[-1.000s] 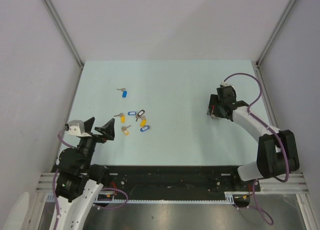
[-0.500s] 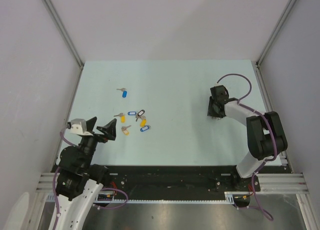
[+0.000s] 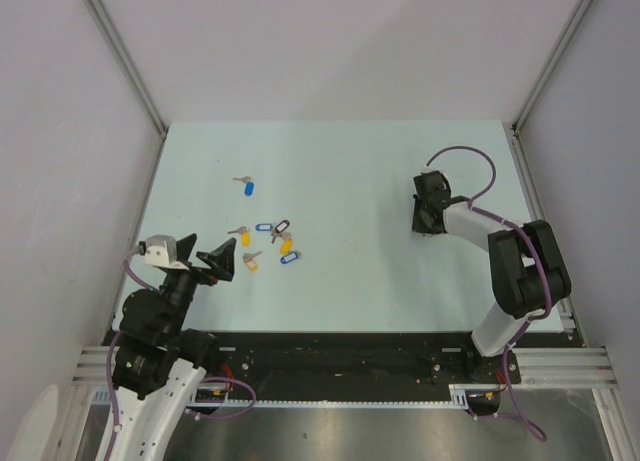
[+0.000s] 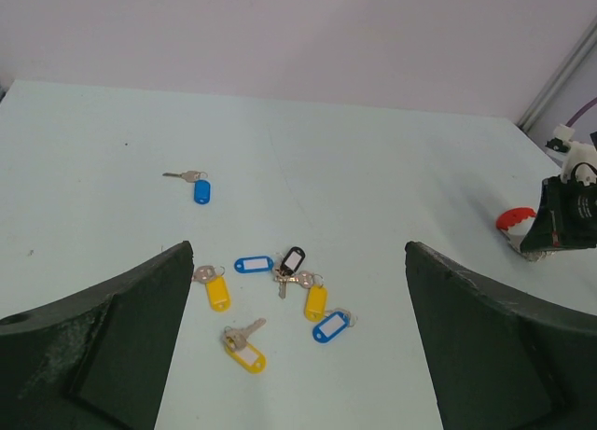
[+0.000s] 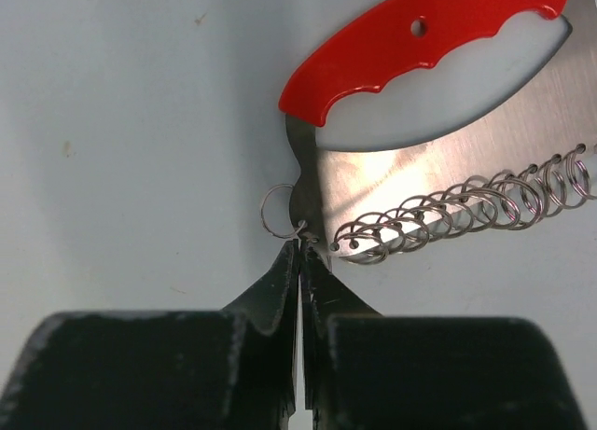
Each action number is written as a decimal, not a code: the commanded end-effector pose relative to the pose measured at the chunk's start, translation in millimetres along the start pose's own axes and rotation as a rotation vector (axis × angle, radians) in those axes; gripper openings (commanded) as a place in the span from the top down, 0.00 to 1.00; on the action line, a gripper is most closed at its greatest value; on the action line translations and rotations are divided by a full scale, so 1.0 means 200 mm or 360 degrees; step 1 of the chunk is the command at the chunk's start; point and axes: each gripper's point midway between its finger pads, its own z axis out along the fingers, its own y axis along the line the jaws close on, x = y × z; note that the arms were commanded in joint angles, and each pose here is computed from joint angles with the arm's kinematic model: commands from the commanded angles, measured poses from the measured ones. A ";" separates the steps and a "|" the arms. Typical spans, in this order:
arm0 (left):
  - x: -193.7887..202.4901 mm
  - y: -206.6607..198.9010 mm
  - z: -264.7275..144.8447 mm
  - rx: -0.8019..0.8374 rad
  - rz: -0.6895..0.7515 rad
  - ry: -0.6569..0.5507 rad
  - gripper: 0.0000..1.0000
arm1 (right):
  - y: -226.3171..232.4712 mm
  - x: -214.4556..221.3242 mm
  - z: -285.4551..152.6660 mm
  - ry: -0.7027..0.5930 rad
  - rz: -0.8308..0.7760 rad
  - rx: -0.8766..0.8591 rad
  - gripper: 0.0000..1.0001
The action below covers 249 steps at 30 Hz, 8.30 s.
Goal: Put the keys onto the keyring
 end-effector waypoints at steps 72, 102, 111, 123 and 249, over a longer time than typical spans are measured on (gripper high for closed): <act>0.06 -0.06 0.05 0.0081 0.0007 0.0164 0.00 | 0.79 0.55 -0.41 0.0111 -0.0631 -0.0638 0.91; 0.05 -0.06 0.04 0.0089 0.0007 0.0161 0.00 | 0.48 0.39 -0.23 0.0230 -0.0361 -0.0448 0.23; 0.06 -0.06 0.04 0.0087 0.0010 0.0168 0.00 | 0.92 0.61 -0.48 0.0268 -0.0492 -0.0848 0.26; 0.06 -0.06 0.04 0.0087 0.0010 0.0171 0.00 | 0.66 0.30 -0.44 0.0036 -0.0527 -0.0676 0.45; 0.17 -0.04 0.10 0.0046 0.0021 0.0341 0.00 | 0.56 0.32 -0.12 0.0097 -0.0737 -0.0275 0.77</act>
